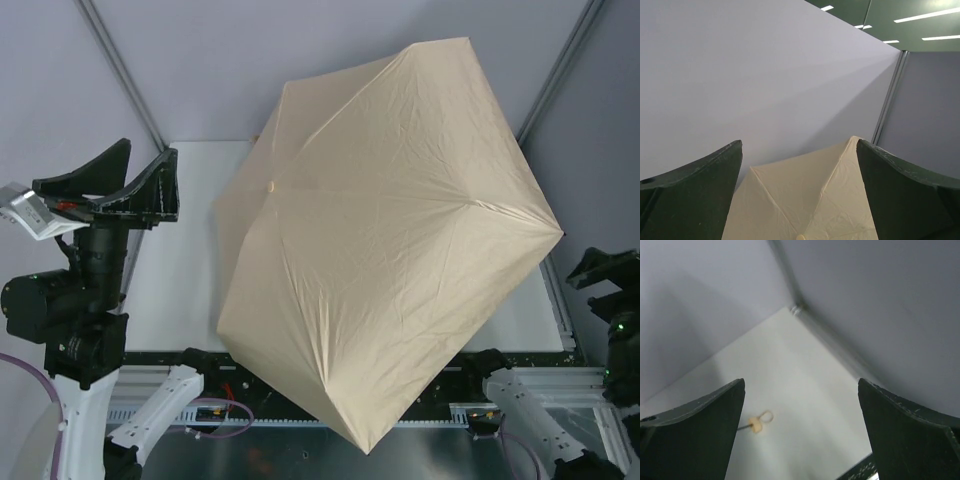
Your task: Put away the umbrella
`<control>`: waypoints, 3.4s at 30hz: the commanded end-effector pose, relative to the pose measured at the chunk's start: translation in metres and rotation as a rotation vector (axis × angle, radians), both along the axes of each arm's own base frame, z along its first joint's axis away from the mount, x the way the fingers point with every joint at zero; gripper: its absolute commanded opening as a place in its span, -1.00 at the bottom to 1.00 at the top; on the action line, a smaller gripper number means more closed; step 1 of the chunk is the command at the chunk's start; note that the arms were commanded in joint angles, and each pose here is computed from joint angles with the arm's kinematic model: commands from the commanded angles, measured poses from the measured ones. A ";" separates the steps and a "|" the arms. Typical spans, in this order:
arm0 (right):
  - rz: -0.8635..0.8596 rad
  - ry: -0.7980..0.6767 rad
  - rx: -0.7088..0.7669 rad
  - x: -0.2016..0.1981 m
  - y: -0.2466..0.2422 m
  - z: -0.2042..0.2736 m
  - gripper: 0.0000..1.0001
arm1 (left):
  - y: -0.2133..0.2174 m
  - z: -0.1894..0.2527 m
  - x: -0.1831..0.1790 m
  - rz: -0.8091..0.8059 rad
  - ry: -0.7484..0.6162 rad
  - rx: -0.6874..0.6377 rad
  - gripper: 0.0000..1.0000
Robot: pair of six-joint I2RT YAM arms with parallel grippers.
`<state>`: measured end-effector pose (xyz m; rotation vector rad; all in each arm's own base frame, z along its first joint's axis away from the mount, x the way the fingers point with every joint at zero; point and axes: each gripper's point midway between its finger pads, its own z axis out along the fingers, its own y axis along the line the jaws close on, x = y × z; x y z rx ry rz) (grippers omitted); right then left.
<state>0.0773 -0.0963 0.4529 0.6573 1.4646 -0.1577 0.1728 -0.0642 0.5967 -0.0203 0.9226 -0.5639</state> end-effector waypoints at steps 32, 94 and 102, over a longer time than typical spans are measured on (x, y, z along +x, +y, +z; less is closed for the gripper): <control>0.372 0.025 -0.028 0.097 0.171 -0.142 0.98 | -0.040 -0.002 -0.005 -0.234 0.036 0.013 0.97; 1.390 0.350 0.442 0.242 0.352 -0.185 -1.00 | -0.005 0.039 -0.066 -0.120 -0.098 0.056 0.99; 1.212 0.060 0.594 0.220 0.339 -0.090 -1.00 | -0.009 -0.024 -0.035 -0.122 0.121 0.025 0.92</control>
